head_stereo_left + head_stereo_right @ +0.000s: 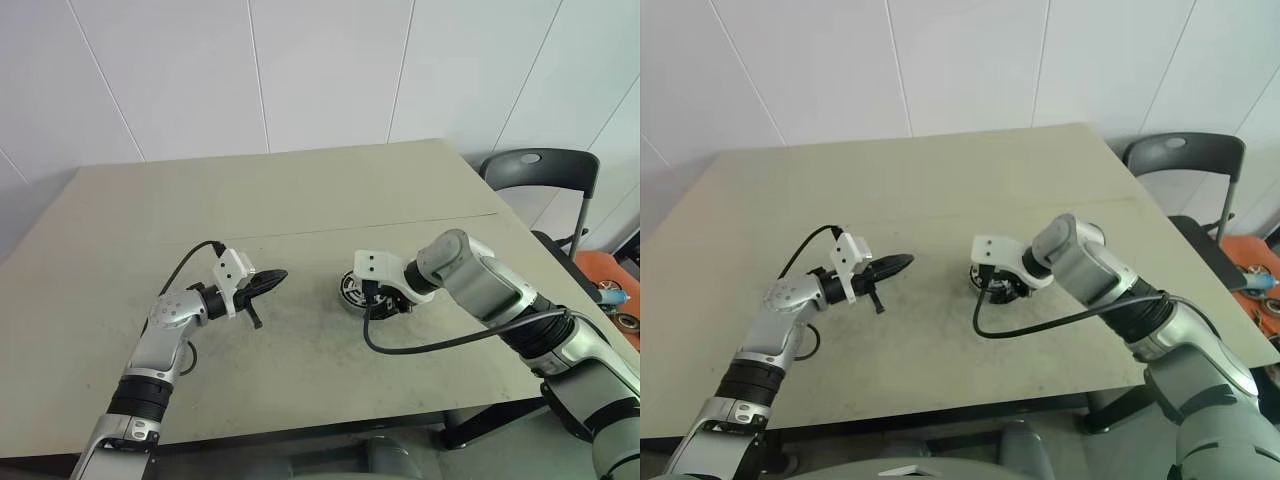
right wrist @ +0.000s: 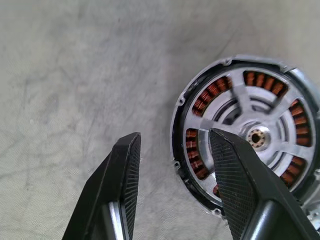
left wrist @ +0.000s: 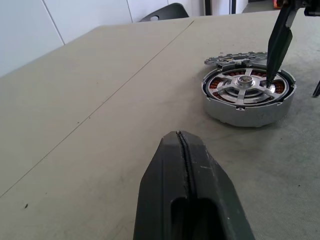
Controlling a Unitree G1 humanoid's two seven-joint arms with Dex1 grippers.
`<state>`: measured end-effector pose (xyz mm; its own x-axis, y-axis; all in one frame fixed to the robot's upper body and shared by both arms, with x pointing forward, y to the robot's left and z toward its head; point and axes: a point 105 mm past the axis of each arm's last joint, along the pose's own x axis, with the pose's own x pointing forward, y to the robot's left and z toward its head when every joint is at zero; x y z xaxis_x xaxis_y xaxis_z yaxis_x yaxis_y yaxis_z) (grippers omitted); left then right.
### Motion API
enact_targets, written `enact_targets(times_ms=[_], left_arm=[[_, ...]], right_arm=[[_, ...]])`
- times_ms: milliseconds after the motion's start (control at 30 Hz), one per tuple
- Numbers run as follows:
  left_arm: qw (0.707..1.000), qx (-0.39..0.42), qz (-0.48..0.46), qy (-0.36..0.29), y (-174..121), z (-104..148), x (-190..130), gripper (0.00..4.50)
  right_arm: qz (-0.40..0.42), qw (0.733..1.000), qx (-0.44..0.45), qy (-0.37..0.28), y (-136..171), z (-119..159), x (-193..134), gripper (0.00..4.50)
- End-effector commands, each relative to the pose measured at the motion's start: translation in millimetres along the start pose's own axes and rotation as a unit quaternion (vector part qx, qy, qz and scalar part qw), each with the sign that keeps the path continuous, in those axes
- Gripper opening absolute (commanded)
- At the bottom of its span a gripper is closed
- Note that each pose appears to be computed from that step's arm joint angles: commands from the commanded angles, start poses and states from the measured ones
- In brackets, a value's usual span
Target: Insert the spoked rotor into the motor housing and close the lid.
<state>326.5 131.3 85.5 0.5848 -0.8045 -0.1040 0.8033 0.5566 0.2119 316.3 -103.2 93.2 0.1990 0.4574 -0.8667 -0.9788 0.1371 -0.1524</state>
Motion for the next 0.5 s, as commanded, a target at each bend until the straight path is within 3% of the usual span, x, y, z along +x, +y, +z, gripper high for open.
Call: enact_targets(times_ms=[33,67,167,333,500], left_arm=[[1.0,0.019,0.007,-0.018,6.2,13.1,-4.8,0.0],[1.0,0.018,0.009,-0.018,6.7,13.2,-5.5,0.0],[1.0,0.017,0.012,-0.019,6.7,13.2,-6.8,0.0],[1.0,0.016,0.014,-0.019,6.4,12.8,-8.3,0.0],[1.0,0.017,0.016,-0.02,6.7,13.7,-9.8,0.0]], right_arm=[[-0.021,1.0,-0.018,0.002,-5.5,0.9,-3.3,2.27],[-0.022,1.0,-0.017,0.004,-5.9,-1.0,-1.7,2.27],[-0.023,1.0,-0.018,0.006,-5.8,-3.4,0.9,1.65],[-0.023,0.999,-0.023,0.006,-5.5,-3.5,1.2,0.04],[-0.026,0.999,-0.023,0.005,-6.8,-2.5,2.7,0.01]])
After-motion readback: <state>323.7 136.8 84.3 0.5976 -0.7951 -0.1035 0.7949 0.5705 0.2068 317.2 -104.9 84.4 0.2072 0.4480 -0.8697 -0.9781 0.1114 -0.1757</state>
